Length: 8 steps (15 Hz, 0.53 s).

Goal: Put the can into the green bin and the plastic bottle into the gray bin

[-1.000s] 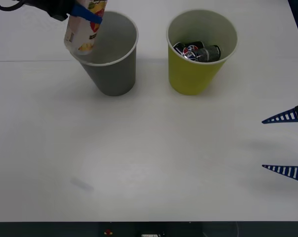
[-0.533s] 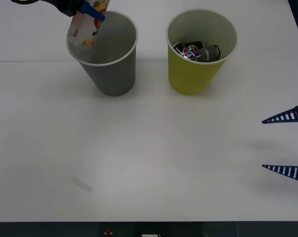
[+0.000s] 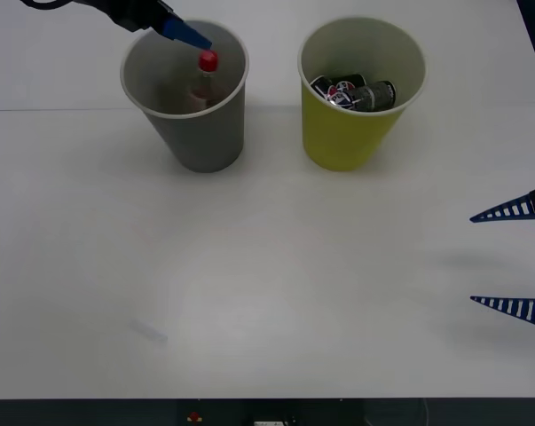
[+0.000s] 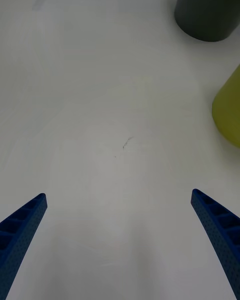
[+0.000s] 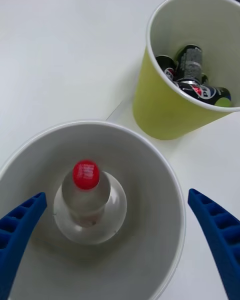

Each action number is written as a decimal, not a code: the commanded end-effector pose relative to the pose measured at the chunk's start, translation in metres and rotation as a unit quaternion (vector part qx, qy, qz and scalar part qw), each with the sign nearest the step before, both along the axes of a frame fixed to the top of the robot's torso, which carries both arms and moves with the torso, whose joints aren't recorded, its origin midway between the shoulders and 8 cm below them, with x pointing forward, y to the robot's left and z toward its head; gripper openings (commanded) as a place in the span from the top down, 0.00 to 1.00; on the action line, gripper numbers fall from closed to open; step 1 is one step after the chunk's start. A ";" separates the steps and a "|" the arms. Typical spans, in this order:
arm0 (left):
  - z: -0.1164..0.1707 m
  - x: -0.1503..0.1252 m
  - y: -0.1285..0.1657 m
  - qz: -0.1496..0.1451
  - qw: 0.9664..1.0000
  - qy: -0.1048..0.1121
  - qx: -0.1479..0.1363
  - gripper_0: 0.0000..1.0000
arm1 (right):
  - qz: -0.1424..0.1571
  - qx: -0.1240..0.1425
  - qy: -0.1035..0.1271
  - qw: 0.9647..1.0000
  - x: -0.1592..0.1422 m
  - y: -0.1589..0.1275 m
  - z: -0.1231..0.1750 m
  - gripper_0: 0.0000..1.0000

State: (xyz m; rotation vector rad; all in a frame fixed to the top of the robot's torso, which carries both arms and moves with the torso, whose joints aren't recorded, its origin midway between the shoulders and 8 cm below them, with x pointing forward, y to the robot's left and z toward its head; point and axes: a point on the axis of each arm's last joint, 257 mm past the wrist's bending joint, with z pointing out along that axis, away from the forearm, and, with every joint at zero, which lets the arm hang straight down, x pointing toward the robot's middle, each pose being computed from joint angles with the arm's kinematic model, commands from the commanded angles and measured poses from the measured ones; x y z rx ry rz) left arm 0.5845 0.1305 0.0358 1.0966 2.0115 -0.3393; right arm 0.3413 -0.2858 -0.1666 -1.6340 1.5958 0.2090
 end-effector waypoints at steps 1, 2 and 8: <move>-0.005 -0.010 0.003 -0.044 0.998 -0.012 -0.038 0.00 | 0.000 0.000 0.000 1.000 0.000 0.000 0.000 0.00; -0.008 -0.014 0.007 -0.061 0.997 -0.017 -0.044 0.00 | 0.000 0.000 0.000 1.000 0.000 0.000 0.000 0.00; -0.033 -0.056 0.046 -0.157 0.984 -0.074 -0.052 0.00 | 0.000 0.000 0.000 1.000 0.000 0.000 0.000 0.00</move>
